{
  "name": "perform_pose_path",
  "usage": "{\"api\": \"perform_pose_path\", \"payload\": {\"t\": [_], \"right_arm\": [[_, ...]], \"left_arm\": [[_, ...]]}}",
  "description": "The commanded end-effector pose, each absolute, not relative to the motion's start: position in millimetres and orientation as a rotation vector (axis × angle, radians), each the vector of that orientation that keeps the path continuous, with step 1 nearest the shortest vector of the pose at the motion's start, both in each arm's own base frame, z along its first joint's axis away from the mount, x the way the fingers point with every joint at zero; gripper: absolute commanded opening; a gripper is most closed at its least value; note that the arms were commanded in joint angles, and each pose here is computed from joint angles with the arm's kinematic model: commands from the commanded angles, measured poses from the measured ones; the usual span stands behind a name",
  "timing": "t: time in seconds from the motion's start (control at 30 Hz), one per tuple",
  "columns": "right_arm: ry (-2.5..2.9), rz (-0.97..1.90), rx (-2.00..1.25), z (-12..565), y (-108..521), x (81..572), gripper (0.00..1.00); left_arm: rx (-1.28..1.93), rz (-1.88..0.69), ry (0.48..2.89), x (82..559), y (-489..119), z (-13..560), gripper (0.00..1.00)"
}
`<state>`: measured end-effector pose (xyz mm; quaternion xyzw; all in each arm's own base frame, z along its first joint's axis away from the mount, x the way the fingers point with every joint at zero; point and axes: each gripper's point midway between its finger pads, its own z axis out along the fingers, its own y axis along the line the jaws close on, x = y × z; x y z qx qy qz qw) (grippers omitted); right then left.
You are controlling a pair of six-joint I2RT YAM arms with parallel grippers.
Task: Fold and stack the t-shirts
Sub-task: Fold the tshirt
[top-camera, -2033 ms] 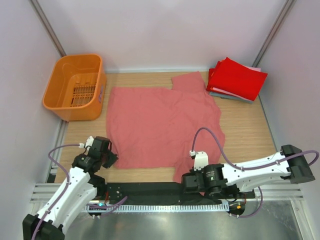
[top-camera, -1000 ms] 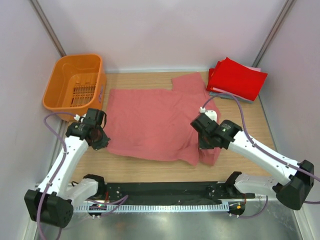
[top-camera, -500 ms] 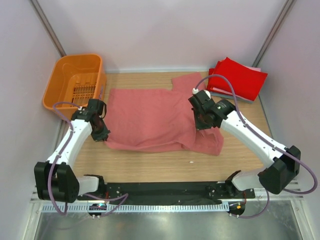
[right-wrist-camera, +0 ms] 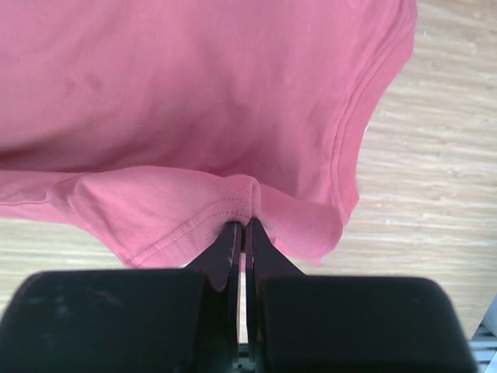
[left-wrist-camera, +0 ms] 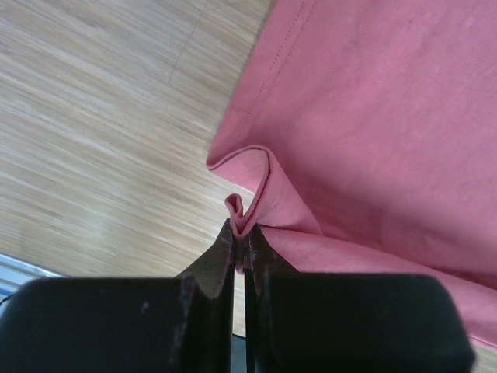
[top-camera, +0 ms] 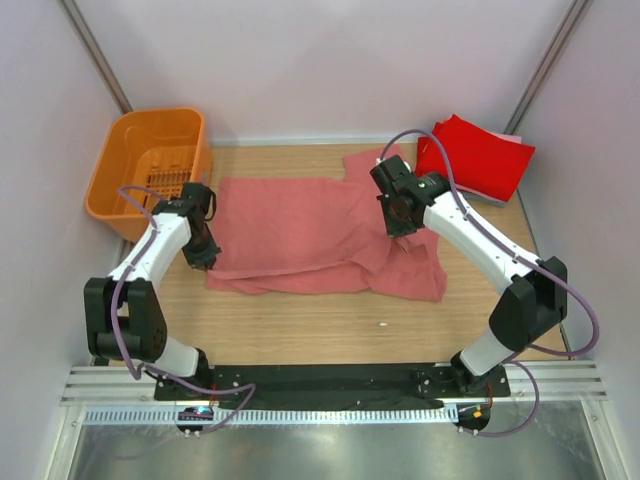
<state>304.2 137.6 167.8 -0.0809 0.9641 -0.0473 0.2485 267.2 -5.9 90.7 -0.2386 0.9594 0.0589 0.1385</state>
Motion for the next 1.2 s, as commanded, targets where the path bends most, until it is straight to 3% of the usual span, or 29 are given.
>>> {"api": "perform_pose_path", "payload": {"t": [0.0, 0.47, 0.8, 1.17], "right_arm": [[2.560, -0.143, -0.250, 184, 139, 329, 0.01], [2.612, -0.204, -0.268, 158, 138, 362, 0.01], [2.490, -0.198, -0.225, 187, 143, 398, 0.01], [2.577, -0.299, -0.247, 143, 139, 408, 0.01]], "left_arm": [[-0.664, 0.199, 2.740, 286, 1, 94, 0.00], [-0.670, 0.270, 2.789, 311, 5, 81, 0.01], [-0.675, 0.369, 2.777, 309, 18, 86, 0.01], [-0.670, 0.386, 2.785, 319, 19, 87, 0.04]]}}
